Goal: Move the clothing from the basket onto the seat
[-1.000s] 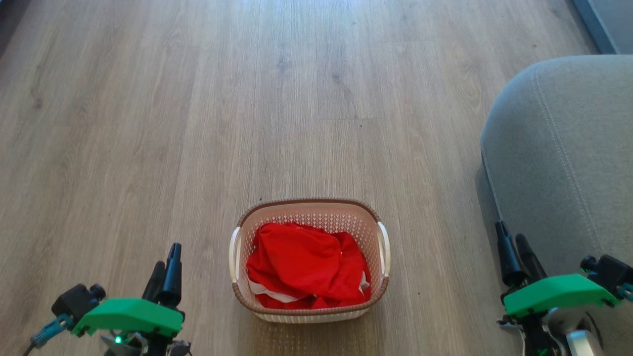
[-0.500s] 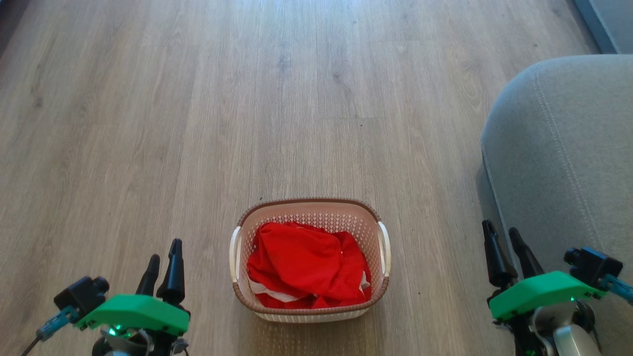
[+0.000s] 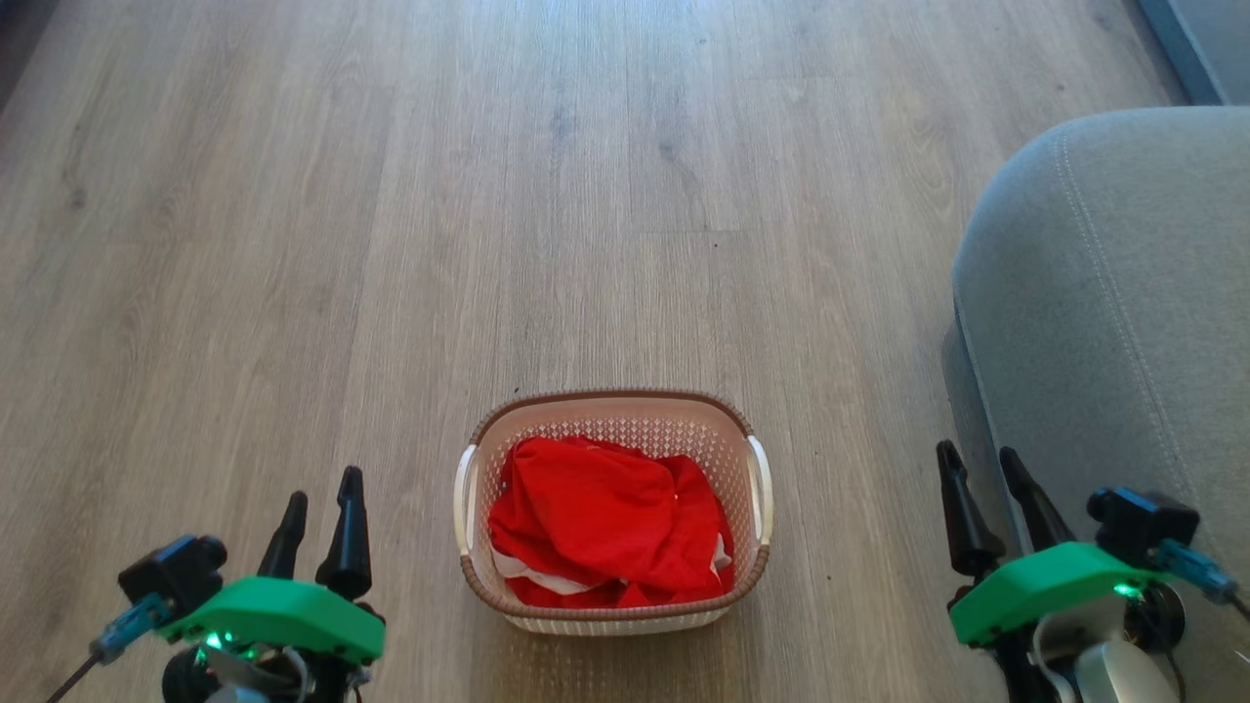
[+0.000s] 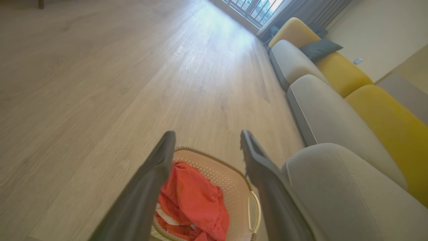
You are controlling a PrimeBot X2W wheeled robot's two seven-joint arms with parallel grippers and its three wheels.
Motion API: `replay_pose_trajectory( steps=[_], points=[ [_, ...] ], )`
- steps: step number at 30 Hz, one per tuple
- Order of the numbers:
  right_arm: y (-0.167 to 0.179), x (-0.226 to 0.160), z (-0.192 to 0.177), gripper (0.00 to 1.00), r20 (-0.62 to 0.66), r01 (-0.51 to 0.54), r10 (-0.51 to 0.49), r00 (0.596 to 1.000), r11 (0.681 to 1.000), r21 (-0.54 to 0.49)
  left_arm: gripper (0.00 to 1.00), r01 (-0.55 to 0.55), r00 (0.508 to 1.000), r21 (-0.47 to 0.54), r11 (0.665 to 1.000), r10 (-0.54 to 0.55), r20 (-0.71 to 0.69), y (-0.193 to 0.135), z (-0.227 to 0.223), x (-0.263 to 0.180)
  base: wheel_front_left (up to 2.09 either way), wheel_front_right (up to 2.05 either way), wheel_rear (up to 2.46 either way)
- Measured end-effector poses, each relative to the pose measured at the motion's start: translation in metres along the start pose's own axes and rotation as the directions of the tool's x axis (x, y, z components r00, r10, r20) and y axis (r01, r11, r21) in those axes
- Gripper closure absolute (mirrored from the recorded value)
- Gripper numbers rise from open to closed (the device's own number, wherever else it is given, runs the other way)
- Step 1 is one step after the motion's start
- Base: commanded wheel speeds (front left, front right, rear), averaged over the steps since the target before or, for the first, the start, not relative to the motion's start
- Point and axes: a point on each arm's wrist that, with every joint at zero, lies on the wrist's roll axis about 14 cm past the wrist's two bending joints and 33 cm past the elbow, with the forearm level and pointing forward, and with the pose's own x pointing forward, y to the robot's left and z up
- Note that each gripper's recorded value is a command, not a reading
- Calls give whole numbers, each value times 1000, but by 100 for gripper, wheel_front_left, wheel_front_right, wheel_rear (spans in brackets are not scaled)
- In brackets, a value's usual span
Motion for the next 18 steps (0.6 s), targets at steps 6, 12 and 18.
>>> replay_pose_trajectory(
  steps=[6,12,18],
  points=[
    [2,0,-1,0,-1,-12,12,1000,997,-74,0,4,1000,71,997,-5,16,-1,2,0,0,0,0],
    [4,0,-2,0,1,-27,27,1000,988,-149,0,9,1000,141,990,-13,28,-3,4,1,0,0,0],
    [6,0,-3,0,2,-39,40,999,976,-216,0,20,999,209,978,-29,43,-7,6,1,0,0,0]
  ],
)
